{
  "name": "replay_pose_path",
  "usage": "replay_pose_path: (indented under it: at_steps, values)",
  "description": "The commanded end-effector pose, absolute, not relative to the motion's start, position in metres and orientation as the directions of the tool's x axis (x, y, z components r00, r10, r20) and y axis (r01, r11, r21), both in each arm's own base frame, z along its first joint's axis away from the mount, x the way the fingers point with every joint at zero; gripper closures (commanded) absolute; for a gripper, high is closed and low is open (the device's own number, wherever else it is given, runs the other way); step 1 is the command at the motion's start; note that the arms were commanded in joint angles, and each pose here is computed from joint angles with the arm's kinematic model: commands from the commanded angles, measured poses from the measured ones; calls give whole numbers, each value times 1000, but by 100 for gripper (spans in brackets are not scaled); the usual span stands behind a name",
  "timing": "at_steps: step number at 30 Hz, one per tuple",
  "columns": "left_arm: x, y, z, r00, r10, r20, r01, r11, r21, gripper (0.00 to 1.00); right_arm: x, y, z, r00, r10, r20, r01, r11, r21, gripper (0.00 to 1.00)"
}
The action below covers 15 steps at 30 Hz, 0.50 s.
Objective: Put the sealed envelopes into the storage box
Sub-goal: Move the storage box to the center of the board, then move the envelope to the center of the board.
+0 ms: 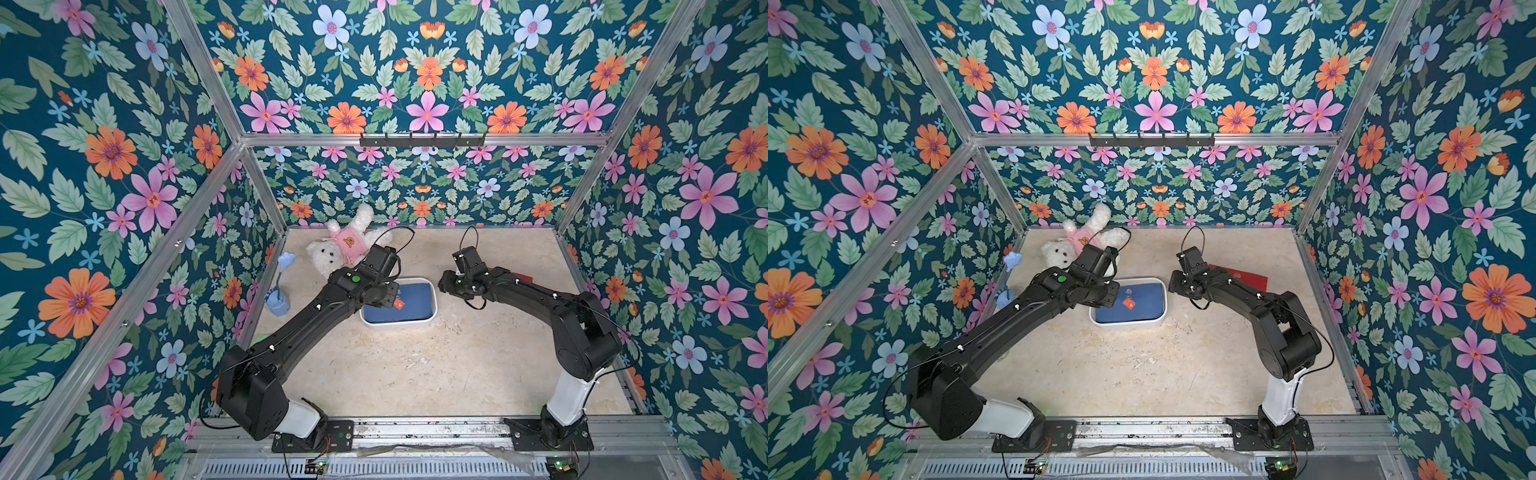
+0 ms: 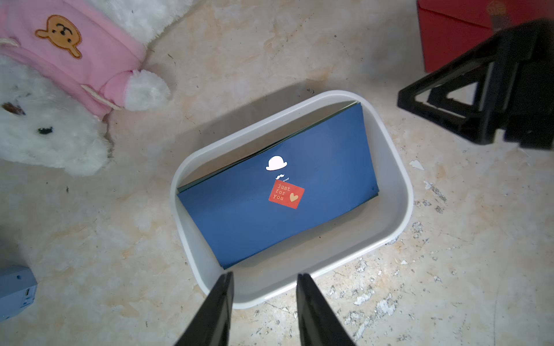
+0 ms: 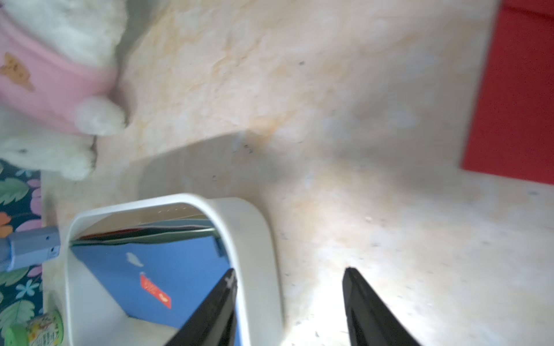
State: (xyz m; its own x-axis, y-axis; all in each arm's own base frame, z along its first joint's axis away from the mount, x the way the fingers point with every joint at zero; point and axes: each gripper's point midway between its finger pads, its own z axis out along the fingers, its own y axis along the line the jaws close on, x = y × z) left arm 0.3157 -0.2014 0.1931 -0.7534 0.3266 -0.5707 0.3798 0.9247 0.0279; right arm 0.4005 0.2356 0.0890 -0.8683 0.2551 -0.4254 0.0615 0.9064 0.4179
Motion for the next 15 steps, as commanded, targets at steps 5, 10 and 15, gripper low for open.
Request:
replay_pose_path:
  at_steps: [5,10,15]
  values:
    - [312,-200,194,-758,289,-585,358,934,-2,59,424,134,81,-821,318,-475,229,944,236,28]
    - [304,-204,191,-769,262,-583,359,932,-54,59,450,88,77,-803,336,-492,314,941,129,25]
    - [293,-210,187,-782,251,-571,361,929,-85,60,467,80,59,-850,270,-452,287,957,32,24]
